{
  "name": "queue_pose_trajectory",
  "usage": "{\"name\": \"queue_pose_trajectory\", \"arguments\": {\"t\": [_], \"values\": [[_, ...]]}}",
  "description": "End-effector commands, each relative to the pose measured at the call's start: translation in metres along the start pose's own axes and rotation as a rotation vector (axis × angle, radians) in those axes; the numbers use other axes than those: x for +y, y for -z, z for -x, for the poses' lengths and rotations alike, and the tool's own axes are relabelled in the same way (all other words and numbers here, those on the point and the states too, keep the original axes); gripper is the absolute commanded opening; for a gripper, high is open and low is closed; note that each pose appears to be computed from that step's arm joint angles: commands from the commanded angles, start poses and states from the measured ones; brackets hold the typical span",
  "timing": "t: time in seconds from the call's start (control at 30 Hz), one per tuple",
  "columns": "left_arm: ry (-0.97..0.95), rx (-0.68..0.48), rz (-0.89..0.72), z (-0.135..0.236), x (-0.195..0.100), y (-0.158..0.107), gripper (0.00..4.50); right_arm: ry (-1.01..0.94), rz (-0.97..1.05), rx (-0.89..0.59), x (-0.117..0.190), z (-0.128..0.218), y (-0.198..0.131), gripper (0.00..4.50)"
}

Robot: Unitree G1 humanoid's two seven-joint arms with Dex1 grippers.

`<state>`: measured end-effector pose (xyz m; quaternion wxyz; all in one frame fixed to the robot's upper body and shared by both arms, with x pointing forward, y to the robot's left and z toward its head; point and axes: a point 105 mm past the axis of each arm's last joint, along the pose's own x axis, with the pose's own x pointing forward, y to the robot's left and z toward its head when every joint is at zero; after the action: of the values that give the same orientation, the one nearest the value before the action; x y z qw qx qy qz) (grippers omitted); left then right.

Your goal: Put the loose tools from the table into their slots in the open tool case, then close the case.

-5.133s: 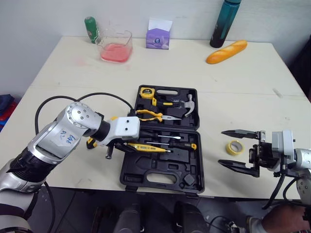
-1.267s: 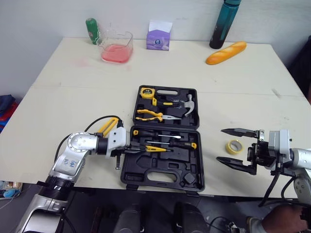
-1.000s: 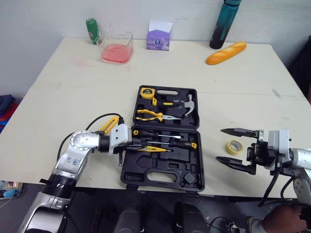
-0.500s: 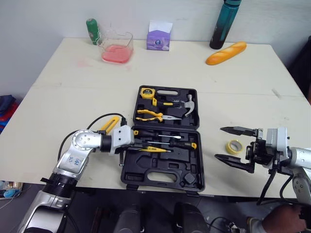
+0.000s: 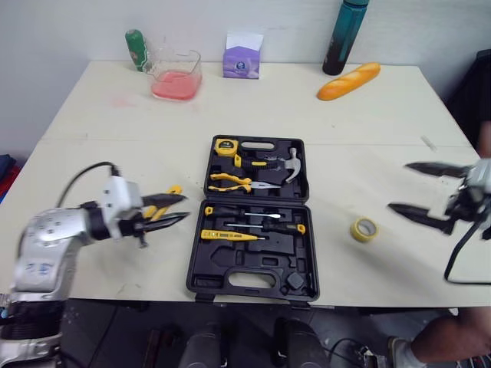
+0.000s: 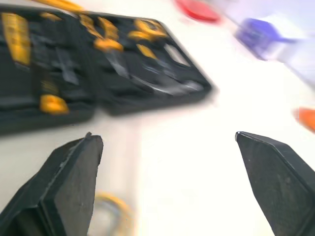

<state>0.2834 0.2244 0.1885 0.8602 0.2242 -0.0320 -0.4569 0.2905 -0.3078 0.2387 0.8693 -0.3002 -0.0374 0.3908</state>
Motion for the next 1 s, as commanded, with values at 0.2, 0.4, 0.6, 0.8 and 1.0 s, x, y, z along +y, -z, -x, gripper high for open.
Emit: {"name": "queue_pose_trajectory", "arguments": {"t": [0.2,0.4,0.6,0.8,1.0], "values": [[-0.424,0.152,-0.022,0.106,0.058,0.014,4.45,0.206,0.108,0.209,-0.061,0.041,0.01,4.5],[-0.609,0.272,0.042,0.168,0.063,0.04,4.45,0.333,0.157,0.326,-0.081,0.061,0.022,4.5],[-0.697,0.339,0.08,0.198,0.053,0.053,4.45,0.41,0.111,0.374,-0.082,0.078,0.038,4.5],[-0.67,0.351,0.08,0.193,0.044,0.057,4.45,0.432,0.056,0.362,-0.076,0.081,0.05,4.5],[-0.657,0.344,0.087,0.188,0.045,0.055,4.45,0.38,0.005,0.276,-0.067,0.07,0.052,4.5]]}}
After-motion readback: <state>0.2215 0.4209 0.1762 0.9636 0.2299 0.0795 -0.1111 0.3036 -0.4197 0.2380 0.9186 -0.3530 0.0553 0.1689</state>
